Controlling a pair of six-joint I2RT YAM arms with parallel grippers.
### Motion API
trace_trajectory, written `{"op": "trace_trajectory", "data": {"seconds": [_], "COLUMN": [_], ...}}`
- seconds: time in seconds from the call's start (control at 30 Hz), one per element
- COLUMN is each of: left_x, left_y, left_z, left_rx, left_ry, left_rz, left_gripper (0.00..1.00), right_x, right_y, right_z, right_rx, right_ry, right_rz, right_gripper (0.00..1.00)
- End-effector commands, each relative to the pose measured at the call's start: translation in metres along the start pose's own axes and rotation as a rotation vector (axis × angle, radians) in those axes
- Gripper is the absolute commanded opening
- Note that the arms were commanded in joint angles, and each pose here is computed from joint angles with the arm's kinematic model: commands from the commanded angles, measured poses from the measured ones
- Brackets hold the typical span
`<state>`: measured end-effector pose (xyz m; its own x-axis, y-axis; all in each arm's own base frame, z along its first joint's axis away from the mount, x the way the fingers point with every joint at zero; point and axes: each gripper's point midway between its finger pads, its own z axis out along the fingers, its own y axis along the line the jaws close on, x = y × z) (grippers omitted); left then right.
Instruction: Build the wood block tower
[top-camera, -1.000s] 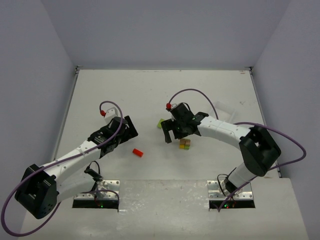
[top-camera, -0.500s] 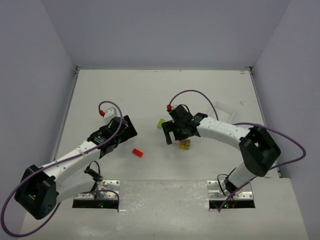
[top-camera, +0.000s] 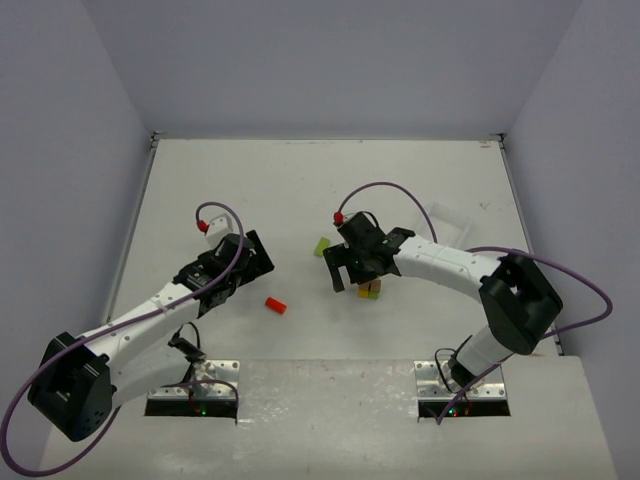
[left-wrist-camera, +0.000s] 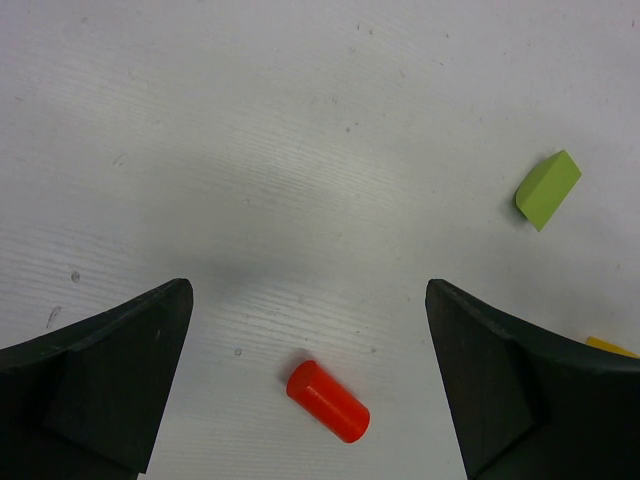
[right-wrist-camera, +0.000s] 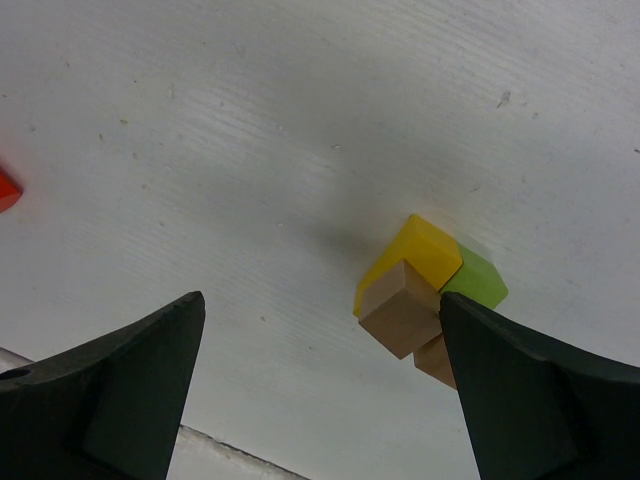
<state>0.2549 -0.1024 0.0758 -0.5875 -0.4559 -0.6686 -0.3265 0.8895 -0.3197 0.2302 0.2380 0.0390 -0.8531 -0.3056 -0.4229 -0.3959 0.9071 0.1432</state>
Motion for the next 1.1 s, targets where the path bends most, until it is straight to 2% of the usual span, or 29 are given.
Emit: {"op": "trace_trajectory", "data": {"seconds": [0.0,0.27,0.37,0.47,0.6,0.9,1.0,1.07], "left_x": [-0.006,-0.006,-0.007,-0.008,-0.009,-0.010,-0.010,-0.010], "left_y": [-0.004,-0.005,-0.005,-0.006,-0.008,-0.011,-0.013,-0.014], "left_z": [-0.004,-0.004,-0.005,-0.007,-0.008,-0.012,-0.013,-0.013], "left_rx": [0.023,0.027,0.031,0.039,0.056,0.084,0.093,0.098], "left_ry": [-0.034,-0.029,-0.033,-0.038,-0.039,-0.046,-0.044,-0.045], "left_rz": [-0.011,-0.008,-0.009,-0.014,-0.021,-0.027,-0.029,-0.030], "left_gripper": [1.00,1.00,1.00,1.00,1.00,1.00,1.00,1.00], "right_x": [-0.009,-0.033,-0.039,-0.029,-0.018,0.005,0.012,0.013], "right_y": [0.002,-0.005,-0.022,-0.036,-0.039,-0.039,-0.042,-0.042], "right_z": [-0.010,-0.022,-0.030,-0.032,-0.028,-0.018,-0.014,-0.011], "right_rx": [0.007,0.078,0.193,0.280,0.283,0.286,0.303,0.299], "right_ry": [-0.054,-0.123,-0.161,-0.169,-0.169,-0.121,-0.106,-0.111], "right_rz": [0.007,0.019,0.102,0.216,0.282,0.337,0.348,0.360], "right_gripper": [0.99,0.99,0.99,0.99,0.99,0.99,0.94,0.84]}}
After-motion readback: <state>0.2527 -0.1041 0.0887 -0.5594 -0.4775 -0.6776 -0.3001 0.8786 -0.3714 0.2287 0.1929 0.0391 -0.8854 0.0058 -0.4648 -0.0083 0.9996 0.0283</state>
